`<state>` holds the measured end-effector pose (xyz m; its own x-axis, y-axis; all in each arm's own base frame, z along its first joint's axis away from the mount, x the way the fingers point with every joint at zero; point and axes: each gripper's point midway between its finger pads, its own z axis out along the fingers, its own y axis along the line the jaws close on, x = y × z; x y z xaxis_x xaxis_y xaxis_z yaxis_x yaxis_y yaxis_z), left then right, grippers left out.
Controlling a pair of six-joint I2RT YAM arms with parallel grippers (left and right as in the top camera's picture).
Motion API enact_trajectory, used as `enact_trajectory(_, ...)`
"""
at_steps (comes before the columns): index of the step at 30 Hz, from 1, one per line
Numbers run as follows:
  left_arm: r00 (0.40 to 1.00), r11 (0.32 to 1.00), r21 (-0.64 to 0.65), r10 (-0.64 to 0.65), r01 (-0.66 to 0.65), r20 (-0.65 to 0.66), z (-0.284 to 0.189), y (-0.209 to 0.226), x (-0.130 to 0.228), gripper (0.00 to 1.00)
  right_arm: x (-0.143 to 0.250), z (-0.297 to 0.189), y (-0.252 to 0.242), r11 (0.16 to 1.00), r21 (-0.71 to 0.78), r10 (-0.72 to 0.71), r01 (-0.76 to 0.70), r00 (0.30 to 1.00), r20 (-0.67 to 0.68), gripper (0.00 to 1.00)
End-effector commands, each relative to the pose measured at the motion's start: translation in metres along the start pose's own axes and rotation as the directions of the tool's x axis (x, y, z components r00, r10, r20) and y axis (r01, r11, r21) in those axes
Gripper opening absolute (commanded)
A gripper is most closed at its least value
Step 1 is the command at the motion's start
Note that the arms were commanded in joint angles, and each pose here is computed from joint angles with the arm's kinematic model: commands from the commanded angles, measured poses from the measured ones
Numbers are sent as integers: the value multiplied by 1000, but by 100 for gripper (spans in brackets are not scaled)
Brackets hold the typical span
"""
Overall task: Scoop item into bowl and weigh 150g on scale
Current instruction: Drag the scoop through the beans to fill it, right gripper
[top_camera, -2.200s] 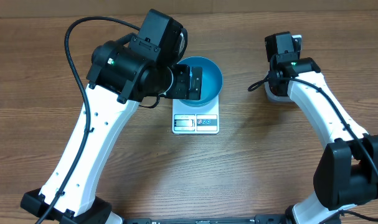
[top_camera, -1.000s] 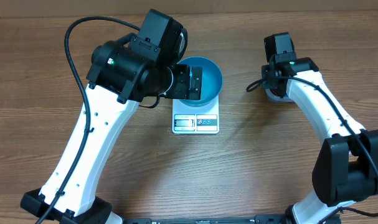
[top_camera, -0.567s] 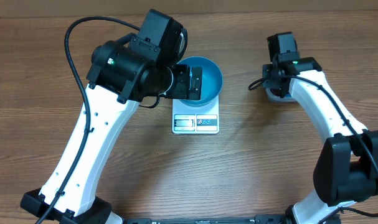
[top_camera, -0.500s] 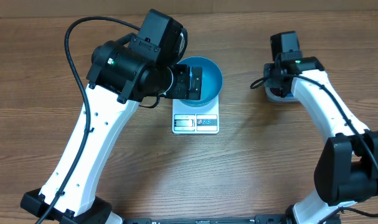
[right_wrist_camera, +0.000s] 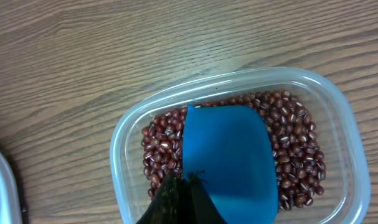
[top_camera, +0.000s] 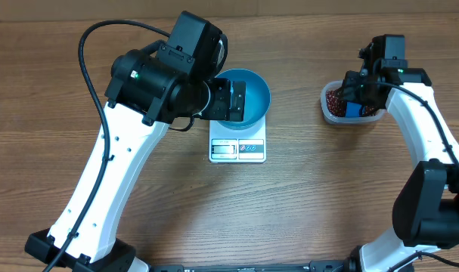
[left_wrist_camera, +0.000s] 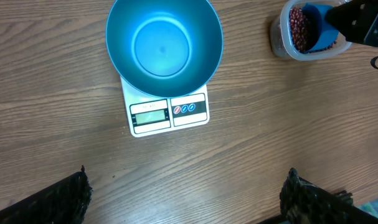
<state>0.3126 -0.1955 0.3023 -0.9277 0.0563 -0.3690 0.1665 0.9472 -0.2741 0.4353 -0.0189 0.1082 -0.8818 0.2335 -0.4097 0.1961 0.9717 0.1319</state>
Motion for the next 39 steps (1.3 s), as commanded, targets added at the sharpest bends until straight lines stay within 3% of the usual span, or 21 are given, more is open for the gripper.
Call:
enact_trajectory(1,999,1000,1,18,-18,47,-14,1,-5,100,10,3,13,995,-103,8,-14,999,-51,4)
enact_trajectory(11,999,1000,1,18,-18,47,-14,1,-5,100,16,2,21,989,-148,14,-26,997,-80,4)
enact_trajectory(39,999,1000,1,18,-18,47,-14,1,-5,100,21,-8,2,938,-251,200,-240,965,-171,4)
